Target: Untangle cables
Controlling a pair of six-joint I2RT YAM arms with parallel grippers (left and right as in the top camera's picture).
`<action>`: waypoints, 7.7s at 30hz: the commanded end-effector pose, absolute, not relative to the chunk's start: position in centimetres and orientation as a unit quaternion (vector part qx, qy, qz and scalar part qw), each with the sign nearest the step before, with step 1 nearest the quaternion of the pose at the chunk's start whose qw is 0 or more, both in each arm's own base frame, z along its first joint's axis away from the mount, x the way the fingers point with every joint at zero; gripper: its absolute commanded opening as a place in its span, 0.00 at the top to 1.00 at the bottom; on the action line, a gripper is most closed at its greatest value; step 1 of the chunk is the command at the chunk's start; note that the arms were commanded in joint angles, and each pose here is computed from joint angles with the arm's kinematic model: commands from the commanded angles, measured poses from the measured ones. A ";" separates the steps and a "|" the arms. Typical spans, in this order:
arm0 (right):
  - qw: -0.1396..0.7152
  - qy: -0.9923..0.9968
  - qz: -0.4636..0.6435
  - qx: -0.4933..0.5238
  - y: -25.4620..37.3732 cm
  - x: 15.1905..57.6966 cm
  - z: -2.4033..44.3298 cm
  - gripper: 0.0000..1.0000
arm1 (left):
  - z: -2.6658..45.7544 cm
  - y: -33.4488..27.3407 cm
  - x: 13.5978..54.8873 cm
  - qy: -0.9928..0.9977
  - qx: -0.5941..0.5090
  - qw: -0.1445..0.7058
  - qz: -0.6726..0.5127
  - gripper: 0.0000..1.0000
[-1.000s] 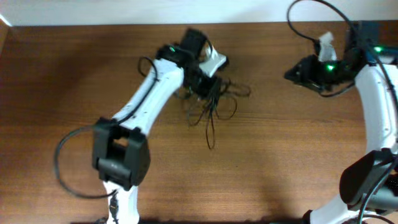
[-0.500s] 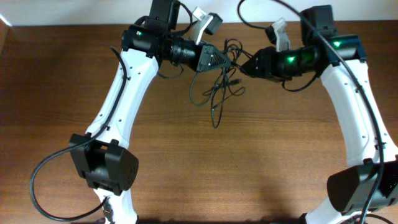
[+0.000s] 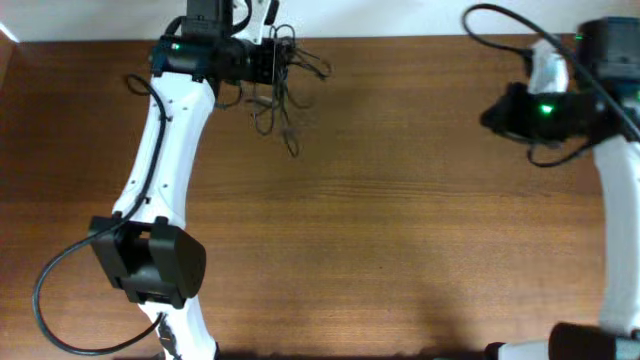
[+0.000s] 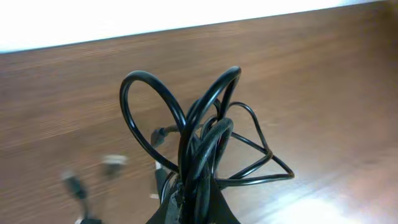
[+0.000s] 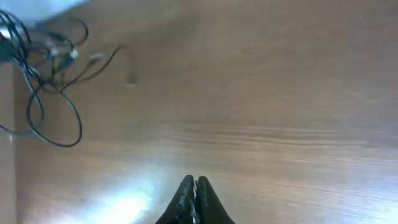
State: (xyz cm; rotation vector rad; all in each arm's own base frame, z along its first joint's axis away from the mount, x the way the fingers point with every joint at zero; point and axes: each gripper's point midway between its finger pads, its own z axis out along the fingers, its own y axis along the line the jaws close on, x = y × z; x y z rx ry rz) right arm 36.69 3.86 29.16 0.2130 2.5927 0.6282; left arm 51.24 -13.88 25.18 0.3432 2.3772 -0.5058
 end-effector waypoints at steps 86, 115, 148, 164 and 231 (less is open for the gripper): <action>0.234 0.948 0.202 -0.073 12.3 36.9 30.4 0.37 | 28.0 -17.8 46.1 0.867 0.168 0.262 -0.390 0.93; 0.170 0.979 0.055 0.093 2.0 38.8 24.9 0.01 | 4.2 -17.6 44.5 0.962 0.232 0.141 -0.037 0.70; 0.161 0.981 0.054 0.094 1.9 38.3 24.8 0.01 | -5.2 -16.0 37.8 0.969 0.238 -0.053 -0.035 0.96; 0.212 0.937 0.279 -0.012 12.5 40.6 28.6 0.06 | 22.0 -24.7 42.4 0.912 0.304 0.123 -0.247 1.00; 0.166 0.926 0.336 -0.048 12.8 43.2 25.4 0.39 | 36.1 -13.1 44.3 0.890 0.151 0.300 -0.308 1.00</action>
